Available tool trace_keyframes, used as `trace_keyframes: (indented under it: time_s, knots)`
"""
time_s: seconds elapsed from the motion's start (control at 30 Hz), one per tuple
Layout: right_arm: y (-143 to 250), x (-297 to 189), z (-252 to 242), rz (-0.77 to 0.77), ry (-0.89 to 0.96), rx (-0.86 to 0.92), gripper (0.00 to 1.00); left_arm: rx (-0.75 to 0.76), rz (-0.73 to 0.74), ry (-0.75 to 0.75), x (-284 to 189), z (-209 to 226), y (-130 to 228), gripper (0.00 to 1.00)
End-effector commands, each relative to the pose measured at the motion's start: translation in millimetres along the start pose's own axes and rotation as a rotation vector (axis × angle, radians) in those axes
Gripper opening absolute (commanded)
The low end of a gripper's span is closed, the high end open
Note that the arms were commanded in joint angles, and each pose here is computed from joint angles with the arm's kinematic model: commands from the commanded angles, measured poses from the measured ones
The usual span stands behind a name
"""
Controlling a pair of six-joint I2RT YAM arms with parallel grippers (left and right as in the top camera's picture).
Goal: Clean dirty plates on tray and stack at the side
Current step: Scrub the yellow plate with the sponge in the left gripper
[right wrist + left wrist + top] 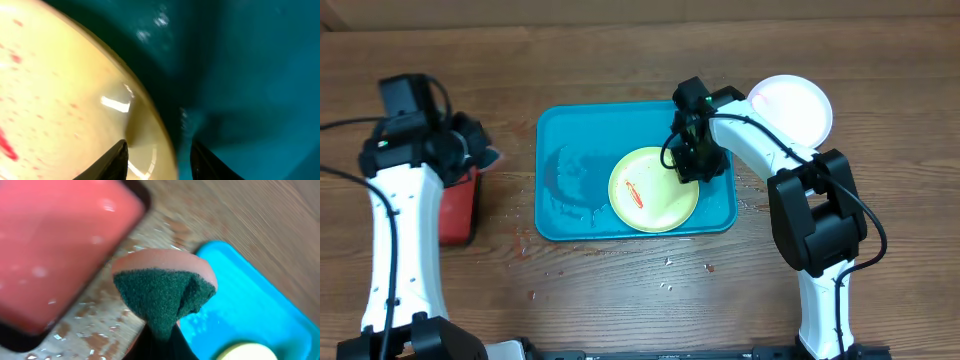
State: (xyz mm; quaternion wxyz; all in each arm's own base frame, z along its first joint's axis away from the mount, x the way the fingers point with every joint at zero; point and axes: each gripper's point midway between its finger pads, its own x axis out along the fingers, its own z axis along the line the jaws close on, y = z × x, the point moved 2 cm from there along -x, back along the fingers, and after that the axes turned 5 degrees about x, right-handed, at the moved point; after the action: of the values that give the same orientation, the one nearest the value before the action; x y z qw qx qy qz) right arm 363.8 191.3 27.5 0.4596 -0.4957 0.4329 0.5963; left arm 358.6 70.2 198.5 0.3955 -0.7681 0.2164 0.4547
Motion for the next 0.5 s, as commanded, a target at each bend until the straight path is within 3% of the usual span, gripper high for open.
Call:
trace_keyframes:
  time_s: [0.0, 0.2, 0.47]
  knots:
    - [7.5, 11.4, -12.1, 0.049, 0.048, 0.027, 0.39, 0.136, 0.035, 0.057, 4.0, -33.2, 17.8, 0.05]
    - [4.1, 12.7, 3.2, 0.044, -0.043, 0.115, 0.1, 0.278, 0.111, 0.103, 3.2, -74.6, 58.1, 0.04]
    - [-12.9, 13.2, 23.6, -0.018, -0.135, 0.204, 0.08, 0.395, 0.218, 0.127, 33.8, -107.5, 117.7, 0.04]
